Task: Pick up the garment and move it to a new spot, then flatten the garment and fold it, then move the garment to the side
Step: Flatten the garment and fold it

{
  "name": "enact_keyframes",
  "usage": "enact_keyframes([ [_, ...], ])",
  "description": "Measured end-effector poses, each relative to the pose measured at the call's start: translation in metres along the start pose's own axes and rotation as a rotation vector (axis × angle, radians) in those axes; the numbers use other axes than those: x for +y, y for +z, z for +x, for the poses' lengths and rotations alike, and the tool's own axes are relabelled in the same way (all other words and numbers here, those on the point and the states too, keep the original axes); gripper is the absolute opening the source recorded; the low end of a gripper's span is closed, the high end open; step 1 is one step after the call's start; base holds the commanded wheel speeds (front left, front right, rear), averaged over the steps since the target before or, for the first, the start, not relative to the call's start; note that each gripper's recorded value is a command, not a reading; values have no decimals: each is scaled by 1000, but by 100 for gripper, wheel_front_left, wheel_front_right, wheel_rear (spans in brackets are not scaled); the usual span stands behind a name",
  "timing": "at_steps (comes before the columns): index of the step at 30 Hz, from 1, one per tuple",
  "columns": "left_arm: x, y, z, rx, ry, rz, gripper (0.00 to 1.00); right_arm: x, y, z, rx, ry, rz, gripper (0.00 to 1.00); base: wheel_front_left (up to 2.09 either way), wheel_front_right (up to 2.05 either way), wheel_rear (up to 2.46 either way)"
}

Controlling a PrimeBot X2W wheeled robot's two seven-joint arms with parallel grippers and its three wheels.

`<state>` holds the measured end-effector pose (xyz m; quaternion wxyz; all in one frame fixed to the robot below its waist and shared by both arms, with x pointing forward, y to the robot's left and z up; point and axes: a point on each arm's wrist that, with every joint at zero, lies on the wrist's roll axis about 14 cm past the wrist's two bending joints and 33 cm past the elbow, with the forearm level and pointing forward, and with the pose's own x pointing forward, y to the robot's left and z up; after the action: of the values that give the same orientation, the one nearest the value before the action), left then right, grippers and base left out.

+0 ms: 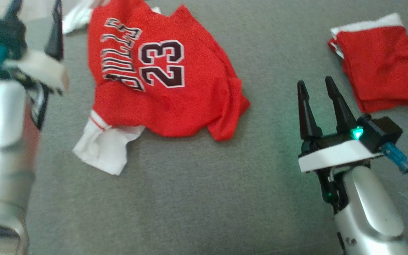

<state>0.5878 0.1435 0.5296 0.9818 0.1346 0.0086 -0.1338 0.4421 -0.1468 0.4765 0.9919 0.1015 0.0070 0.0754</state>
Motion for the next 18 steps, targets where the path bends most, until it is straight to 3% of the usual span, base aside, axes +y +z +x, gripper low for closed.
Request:
enact_keyframes([
  [8,-4,-18,-77,-29,67,-166,100,22,-5,-13,19,50,-15,100,0,0,0],
  [18,-38,-24,-155,-82,158,-410,100,38,0,-27,9,85,-13,100,0,0,0],
])
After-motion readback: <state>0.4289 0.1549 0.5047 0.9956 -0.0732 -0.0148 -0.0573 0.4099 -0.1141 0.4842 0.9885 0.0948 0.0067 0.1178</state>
